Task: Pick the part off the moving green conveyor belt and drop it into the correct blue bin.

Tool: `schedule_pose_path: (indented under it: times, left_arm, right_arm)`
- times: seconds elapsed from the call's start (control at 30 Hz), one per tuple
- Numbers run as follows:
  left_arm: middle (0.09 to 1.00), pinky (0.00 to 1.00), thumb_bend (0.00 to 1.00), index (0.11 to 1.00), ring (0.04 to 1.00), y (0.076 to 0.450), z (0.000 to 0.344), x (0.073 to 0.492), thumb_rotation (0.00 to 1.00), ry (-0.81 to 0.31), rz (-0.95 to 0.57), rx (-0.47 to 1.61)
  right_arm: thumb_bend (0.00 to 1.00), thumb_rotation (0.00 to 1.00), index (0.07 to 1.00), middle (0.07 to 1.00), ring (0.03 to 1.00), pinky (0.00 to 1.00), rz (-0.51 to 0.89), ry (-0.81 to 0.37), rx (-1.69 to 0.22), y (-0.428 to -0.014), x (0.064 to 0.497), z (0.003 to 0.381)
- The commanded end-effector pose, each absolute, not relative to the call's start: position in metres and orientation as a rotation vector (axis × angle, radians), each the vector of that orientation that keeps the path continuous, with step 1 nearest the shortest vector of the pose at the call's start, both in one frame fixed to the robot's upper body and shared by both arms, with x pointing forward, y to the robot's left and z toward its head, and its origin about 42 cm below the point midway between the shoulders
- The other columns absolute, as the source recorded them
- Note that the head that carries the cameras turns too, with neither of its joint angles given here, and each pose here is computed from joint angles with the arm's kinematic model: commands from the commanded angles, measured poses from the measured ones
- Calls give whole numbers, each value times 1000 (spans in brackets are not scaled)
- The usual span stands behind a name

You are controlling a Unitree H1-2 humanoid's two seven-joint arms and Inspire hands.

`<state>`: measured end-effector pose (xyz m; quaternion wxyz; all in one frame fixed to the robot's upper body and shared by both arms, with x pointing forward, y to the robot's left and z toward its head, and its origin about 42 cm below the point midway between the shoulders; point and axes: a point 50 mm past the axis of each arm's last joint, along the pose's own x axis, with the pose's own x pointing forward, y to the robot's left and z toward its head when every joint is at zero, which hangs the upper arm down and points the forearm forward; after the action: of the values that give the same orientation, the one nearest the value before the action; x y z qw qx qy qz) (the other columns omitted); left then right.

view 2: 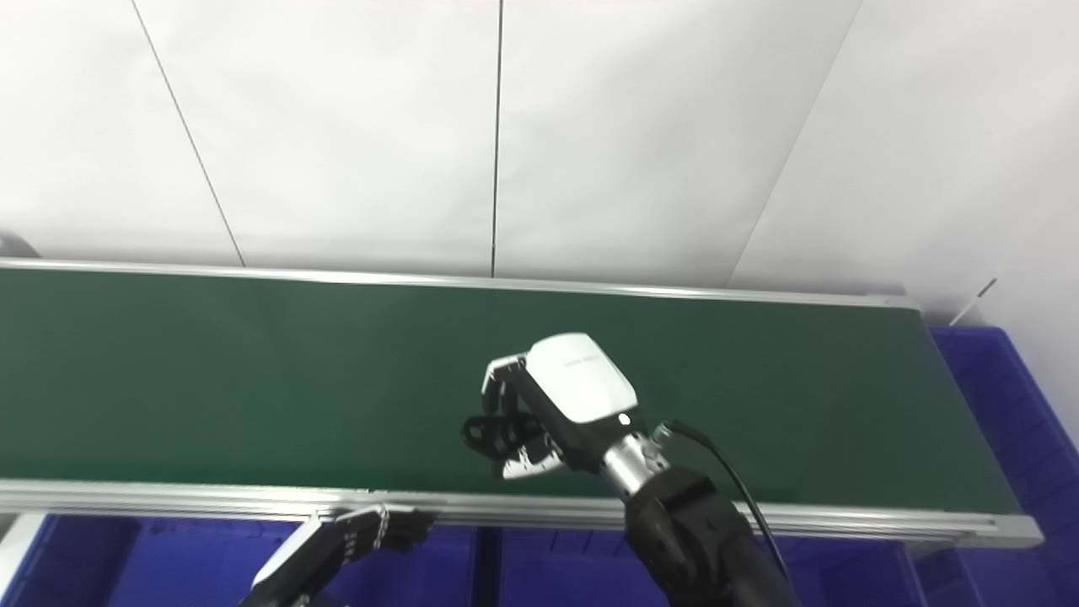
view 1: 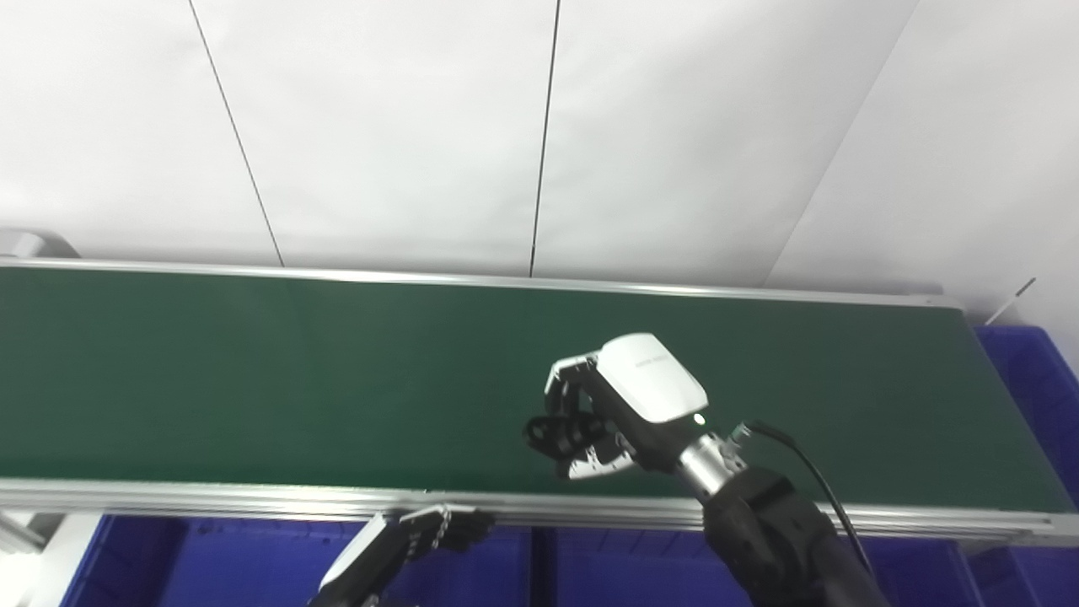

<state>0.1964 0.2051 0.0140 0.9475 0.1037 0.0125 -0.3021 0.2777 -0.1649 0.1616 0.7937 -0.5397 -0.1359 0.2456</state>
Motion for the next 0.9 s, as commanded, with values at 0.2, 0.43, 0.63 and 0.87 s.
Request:
schedule_pose_path:
  times: [0.2,0.43,0.63,0.87]
  left_arm:
    - [751,678,898,727,735,213,28,198,171,-8,-610,158]
    - [740,624,909,716,711,219,31,198,149,9,-593,136]
    - [751,611,906,720,704,225,36,199,166,25,-594,154]
    - [752,619,905,720,716,228,38,199,161,22,-591,150]
  right_arm:
    - [530,0,485,472,251,181,530,-115,-1083,-185,225,126]
    - [531,0,485,473,295,246,566,-22,-1170,-199,208,106]
    - [529,0,490,462,326,283,600,34,-1294,-202,213,88]
    - [512,115,503,633,603,495,587,102,-1254,-196,212,76]
